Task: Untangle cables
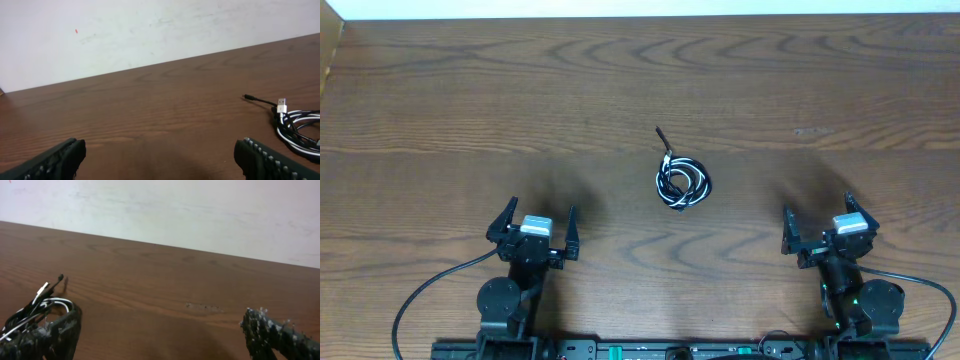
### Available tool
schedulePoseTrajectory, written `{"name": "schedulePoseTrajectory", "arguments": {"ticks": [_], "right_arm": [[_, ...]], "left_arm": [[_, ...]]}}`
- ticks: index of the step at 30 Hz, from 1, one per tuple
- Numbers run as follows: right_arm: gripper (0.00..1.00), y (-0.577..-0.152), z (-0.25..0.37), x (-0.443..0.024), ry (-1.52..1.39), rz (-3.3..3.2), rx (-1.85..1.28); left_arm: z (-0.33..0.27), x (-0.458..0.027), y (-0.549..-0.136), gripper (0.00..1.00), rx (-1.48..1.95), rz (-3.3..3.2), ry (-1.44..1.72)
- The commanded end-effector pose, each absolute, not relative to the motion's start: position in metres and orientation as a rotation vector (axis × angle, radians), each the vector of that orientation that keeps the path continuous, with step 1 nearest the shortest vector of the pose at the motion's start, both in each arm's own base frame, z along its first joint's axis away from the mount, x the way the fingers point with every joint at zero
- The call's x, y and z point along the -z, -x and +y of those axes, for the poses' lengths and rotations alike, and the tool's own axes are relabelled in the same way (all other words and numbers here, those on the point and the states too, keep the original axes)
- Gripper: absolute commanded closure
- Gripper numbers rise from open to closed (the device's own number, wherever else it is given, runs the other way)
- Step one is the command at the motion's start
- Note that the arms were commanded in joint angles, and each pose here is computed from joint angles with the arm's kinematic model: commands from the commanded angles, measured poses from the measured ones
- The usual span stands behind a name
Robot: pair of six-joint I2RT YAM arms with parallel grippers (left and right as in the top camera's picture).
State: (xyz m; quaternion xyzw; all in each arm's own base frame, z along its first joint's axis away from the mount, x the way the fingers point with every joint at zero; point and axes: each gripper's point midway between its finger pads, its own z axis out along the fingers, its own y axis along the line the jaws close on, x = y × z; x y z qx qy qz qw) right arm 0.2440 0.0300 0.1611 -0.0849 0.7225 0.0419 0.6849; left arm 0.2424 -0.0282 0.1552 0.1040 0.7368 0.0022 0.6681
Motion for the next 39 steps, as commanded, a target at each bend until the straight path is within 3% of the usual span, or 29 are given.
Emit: {"name": "schedulePoseTrajectory", "arguments": {"ticks": [1,24,39], "right_arm": [[0.01,-0.244,0.03,-0.16,0.194,1.621,-0.08],[0.01,-0.23,0.069,-0.178,0.241,1.592,-0.406],[0.01,-0.237,0.08,-0.238,0.282,1.729,-0.481]], "left_arm": [[-0.026,-0.139,-0.243,0.01,-0.018,1.7,-0.239],[-0.026,-0.139,-0.243,0.0,-0.018,1.713,-0.239],[-0.027,-0.229,-0.24,0.0,0.139,1.713,-0.064]]}}
